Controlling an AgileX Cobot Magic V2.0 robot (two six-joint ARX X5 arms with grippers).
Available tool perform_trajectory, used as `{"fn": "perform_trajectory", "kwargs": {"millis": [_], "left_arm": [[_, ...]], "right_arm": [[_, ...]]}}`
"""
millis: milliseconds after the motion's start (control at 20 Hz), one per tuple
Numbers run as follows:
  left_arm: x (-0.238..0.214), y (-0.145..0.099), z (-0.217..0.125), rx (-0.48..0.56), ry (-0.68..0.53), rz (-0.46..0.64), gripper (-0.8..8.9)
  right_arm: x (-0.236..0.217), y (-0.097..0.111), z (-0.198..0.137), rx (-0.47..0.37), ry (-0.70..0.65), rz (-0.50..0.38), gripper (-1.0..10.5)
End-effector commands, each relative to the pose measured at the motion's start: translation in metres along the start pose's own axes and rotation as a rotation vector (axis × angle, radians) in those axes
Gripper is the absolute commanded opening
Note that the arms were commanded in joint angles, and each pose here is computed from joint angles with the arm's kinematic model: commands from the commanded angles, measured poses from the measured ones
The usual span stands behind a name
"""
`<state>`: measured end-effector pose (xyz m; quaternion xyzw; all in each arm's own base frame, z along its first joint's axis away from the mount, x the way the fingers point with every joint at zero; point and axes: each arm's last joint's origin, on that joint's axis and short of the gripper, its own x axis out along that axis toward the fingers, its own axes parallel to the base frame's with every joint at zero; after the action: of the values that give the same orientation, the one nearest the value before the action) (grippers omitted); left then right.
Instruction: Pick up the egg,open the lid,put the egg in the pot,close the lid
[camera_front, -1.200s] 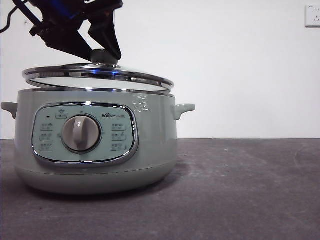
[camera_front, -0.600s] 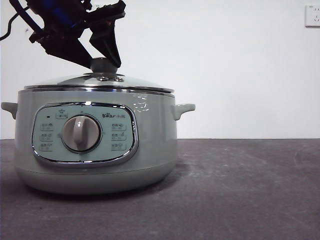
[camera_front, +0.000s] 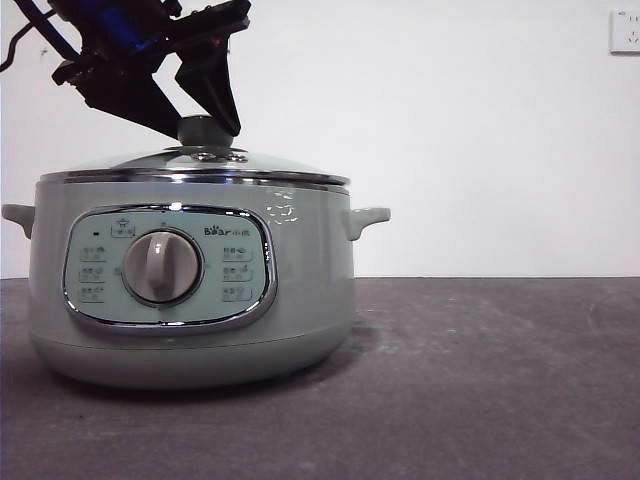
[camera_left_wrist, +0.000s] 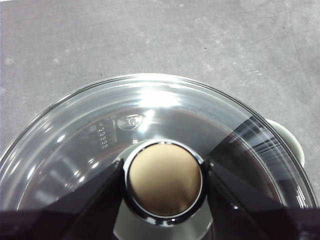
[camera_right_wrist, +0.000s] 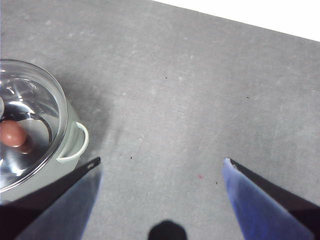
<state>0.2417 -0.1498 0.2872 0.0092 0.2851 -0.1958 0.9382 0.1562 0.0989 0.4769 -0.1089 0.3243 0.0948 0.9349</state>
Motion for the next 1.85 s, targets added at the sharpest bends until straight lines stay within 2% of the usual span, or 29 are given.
{"fn": "perform_trajectory", "kwargs": {"millis": [50,600,650,800,850,1100,1300,1450,1600,1650,1800,1850], "left_arm": [[0.006,0.0,-0.012,0.001,0.08,0.009,-0.09],[0.002,0.0,-0.01,0.008,0.097,0.011,0.04],[0.002,0.0,-0.008,0.007,0.093,0.01,0.43],[0.0,-0.001,-0.003,0.005,0.069,0.006,3.48],[0.0,-0.001,0.0,0.004,0.057,0.005,3.85],[-0.011,-0.003,0.021,-0.004,-0.032,-0.006,3.85],[-0.047,-0.006,0.037,0.013,-0.141,-0.04,3.81],[-0.082,-0.003,0.037,0.038,-0.182,-0.047,3.77],[-0.117,0.002,0.034,0.048,-0.219,-0.048,3.71],[-0.125,0.004,0.032,0.064,-0.227,-0.046,3.37],[-0.142,0.007,0.024,0.117,-0.204,-0.036,0.19],[-0.143,0.008,0.022,0.118,-0.19,-0.031,-0.12]], "right_arm": [[-0.001,0.0,0.0,0.011,-0.008,-0.004,4.1],[-0.001,0.0,0.0,0.011,-0.009,-0.004,4.1],[-0.001,0.0,0.0,0.011,-0.009,-0.004,4.1],[-0.001,0.0,0.0,0.014,-0.009,-0.004,4.1],[-0.001,0.0,0.0,0.015,-0.009,-0.004,4.1],[-0.001,0.0,0.003,0.028,-0.037,0.0,4.1],[0.005,0.003,-0.001,0.027,-0.053,0.01,4.1],[0.02,0.008,-0.019,0.019,-0.061,0.022,3.9],[0.038,0.011,-0.048,0.027,-0.091,0.027,1.8],[0.043,0.012,-0.057,0.03,-0.099,0.028,1.2],[0.056,0.013,-0.083,0.036,-0.116,0.034,-0.1],[0.059,0.014,-0.09,0.034,-0.118,0.052,-0.1]]}}
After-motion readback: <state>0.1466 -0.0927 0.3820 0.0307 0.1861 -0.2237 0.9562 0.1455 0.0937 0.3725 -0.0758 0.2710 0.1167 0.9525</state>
